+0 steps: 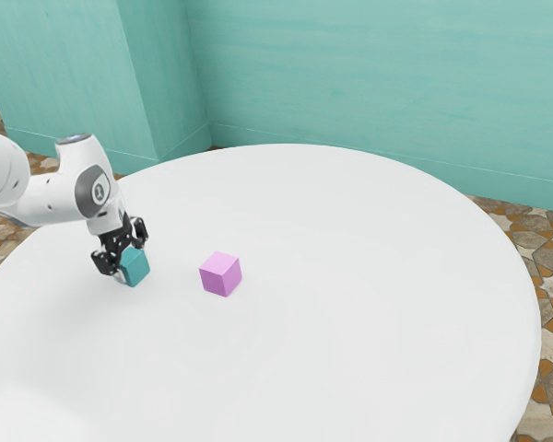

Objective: Pick up the blue block with one arm, and put the blue block on the pink block with one arm

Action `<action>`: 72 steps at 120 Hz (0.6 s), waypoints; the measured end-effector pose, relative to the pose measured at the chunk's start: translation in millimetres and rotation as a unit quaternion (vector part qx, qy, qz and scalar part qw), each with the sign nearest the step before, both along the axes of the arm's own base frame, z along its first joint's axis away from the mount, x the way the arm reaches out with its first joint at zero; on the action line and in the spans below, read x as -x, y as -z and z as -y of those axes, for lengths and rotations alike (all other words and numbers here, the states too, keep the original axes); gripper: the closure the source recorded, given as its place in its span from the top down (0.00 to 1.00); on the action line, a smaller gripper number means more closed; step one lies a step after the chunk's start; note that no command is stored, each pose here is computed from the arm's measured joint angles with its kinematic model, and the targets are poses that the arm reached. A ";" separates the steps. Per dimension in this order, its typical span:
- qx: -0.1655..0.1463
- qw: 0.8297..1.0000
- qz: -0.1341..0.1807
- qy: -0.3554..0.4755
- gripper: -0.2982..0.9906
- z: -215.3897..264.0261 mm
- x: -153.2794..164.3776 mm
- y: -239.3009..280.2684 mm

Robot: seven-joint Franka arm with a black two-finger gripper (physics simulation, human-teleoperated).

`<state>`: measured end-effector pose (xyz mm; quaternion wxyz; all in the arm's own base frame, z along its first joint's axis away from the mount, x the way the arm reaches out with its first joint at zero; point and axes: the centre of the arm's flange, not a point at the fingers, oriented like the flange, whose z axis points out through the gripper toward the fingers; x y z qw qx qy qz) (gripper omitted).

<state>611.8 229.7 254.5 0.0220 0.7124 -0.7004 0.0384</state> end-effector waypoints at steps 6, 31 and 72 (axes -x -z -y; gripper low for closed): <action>-0.001 1.000 0.004 0.001 0.54 -0.1 -0.4 -5.3; -0.009 0.999 0.033 0.011 0.50 15.4 13.2 -86.1; 0.015 0.997 0.017 0.076 0.50 135.9 16.2 -126.0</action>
